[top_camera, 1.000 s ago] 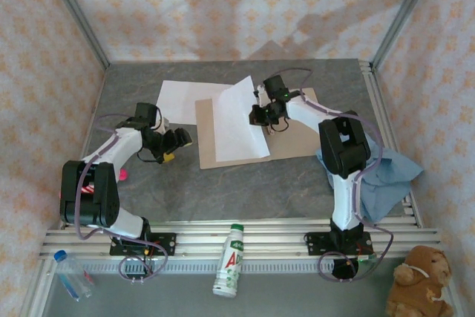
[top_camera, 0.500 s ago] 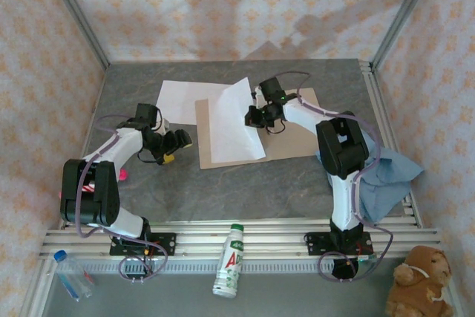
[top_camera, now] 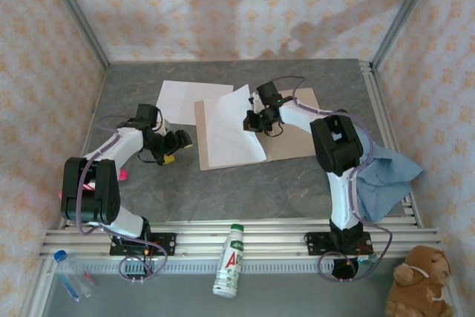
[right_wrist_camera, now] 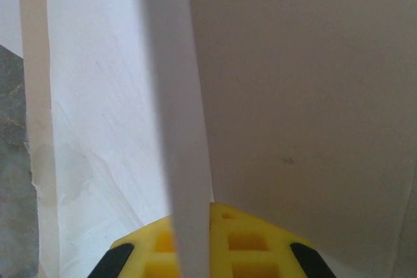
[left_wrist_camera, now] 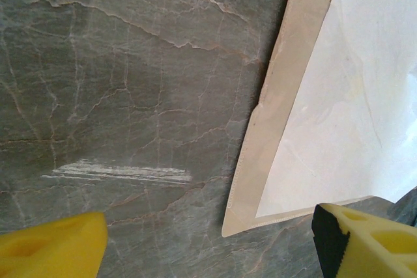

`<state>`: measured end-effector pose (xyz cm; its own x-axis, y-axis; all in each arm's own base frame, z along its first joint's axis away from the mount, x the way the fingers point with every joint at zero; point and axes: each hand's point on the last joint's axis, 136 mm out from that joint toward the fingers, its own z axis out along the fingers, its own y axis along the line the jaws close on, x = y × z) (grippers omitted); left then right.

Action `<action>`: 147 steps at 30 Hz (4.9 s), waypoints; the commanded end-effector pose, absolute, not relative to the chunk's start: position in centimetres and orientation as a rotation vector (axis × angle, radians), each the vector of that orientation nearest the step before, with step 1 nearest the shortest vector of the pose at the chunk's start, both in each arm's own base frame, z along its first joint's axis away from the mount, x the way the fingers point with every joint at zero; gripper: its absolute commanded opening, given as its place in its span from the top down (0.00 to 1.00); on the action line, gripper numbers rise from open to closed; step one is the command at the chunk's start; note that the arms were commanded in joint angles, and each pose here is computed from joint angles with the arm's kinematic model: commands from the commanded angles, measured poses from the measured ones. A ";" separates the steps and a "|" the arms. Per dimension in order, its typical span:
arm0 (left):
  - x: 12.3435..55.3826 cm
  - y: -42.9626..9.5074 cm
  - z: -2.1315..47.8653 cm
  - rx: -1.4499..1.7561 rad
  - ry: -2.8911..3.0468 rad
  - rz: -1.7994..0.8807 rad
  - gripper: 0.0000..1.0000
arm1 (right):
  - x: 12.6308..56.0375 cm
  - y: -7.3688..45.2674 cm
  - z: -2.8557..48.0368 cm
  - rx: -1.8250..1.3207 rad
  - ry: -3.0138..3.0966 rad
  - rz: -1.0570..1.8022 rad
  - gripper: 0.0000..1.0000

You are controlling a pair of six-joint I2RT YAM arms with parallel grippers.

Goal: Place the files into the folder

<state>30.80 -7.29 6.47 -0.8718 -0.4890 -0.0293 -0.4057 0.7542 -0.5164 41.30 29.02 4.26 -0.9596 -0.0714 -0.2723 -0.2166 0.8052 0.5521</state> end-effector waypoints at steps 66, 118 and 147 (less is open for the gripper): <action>40.4 -12.9 1.9 -0.521 2.741 -0.888 0.63 | 42.9 27.5 3.4 -0.191 2.812 0.930 0.97; 36.2 -14.8 5.9 -0.429 2.762 -0.788 0.63 | 43.9 24.0 4.4 0.115 2.811 0.720 1.00; 32.3 -17.0 0.5 -0.387 2.895 -0.843 0.65 | 45.2 22.3 5.8 0.228 2.769 0.707 1.00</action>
